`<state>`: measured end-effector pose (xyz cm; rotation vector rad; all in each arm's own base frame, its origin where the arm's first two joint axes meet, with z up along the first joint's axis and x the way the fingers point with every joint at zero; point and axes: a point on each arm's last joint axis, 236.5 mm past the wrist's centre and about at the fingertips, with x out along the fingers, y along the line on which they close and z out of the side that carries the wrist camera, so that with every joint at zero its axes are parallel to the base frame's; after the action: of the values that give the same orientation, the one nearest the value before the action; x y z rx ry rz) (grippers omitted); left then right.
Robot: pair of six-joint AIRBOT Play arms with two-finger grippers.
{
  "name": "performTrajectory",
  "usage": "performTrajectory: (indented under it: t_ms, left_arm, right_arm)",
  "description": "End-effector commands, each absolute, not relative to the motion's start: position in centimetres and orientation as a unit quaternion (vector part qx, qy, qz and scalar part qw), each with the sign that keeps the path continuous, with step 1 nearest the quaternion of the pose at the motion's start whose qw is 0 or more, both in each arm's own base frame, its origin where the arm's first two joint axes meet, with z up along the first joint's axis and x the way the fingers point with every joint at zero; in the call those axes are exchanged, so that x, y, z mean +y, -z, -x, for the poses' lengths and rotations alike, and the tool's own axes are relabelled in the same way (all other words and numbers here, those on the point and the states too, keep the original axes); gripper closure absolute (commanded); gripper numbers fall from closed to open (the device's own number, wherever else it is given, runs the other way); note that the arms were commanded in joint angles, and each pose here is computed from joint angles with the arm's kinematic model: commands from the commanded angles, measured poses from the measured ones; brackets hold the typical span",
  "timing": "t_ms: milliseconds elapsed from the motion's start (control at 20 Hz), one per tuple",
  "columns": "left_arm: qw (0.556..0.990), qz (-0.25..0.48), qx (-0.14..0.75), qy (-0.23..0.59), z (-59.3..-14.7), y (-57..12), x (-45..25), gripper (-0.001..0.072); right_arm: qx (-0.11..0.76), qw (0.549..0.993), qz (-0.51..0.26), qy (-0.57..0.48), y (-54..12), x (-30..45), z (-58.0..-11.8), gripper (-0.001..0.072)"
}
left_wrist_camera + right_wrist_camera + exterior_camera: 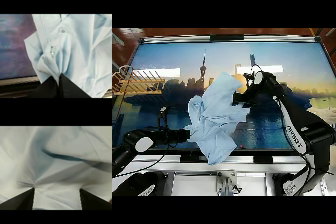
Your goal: Fold the shirts.
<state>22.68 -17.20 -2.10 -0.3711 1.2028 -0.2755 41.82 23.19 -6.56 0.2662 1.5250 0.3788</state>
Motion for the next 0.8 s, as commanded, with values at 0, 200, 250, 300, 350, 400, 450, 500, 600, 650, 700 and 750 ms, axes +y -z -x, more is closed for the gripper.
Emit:
performTrajectory:
  t_ms: [0, 200, 250, 300, 350, 400, 450, 500, 600, 650, 700, 750]
  left_arm:
    - [0.801, 0.176, 0.557, 0.13, -22.9, 2.0, -17.3, 0.065]
    - [0.813, 0.19, 0.529, 0.152, -24.0, 1.0, -18.4, 0.065]
    - [0.813, 0.194, 0.524, 0.165, -24.1, 0.6, -18.9, 0.0651]
    - [0.812, 0.199, 0.519, 0.176, -24.1, 0.3, -19.5, 0.065]
    - [0.812, 0.201, 0.517, 0.183, -24.0, 0.1, -19.9, 0.065]
    - [0.812, 0.198, 0.516, 0.19, -23.8, 0.0, -20.4, 0.065]
    - [0.812, 0.194, 0.513, 0.2, -23.6, -0.1, -21.0, 0.065]
    - [0.812, 0.193, 0.507, 0.214, -23.3, -0.5, -21.9, 0.065]
    - [0.809, 0.212, 0.49, 0.246, -23.0, -1.3, -24.7, 0.065]
    - [0.804, 0.231, 0.481, 0.261, -22.9, -1.6, -26.6, 0.065]
    - [0.796, 0.25, 0.479, 0.271, -22.6, -1.7, -28.2, 0.065]
    - [0.788, 0.259, 0.486, 0.275, -22.1, -1.2, -29.4, 0.065]
  right_arm:
    - [0.653, 0.719, -0.171, -0.167, 7.1, 25.8, -43.9, 0.004]
    - [0.642, 0.734, -0.17, -0.146, 7.2, 24.6, -45.1, 0.0589]
    - [0.637, 0.737, -0.173, -0.143, 7.1, 24.1, -45.5, 0.064]
    - [0.627, 0.746, -0.177, -0.139, 6.6, 23.4, -46.3, 0.0641]
    - [0.612, 0.76, -0.176, -0.133, 5.8, 22.5, -47.2, 0.0642]
    - [0.593, 0.776, -0.174, -0.126, 4.7, 21.4, -48.2, 0.0642]
    - [0.571, 0.794, -0.17, -0.124, 3.3, 20.1, -49.3, 0.0642]
    - [0.55, 0.809, -0.168, -0.122, 1.7, 18.9, -50.2, 0.0642]
    - [0.513, 0.834, -0.167, -0.12, -1.9, 16.7, -52.0, 0.0641]
    - [0.502, 0.84, -0.17, -0.119, -3.4, 16.0, -52.6, 0.0641]
    - [0.496, 0.842, -0.172, -0.123, -4.9, 15.8, -52.9, 0.0641]
    - [0.496, 0.842, -0.171, -0.126, -6.1, 15.6, -52.9, 0.0641]
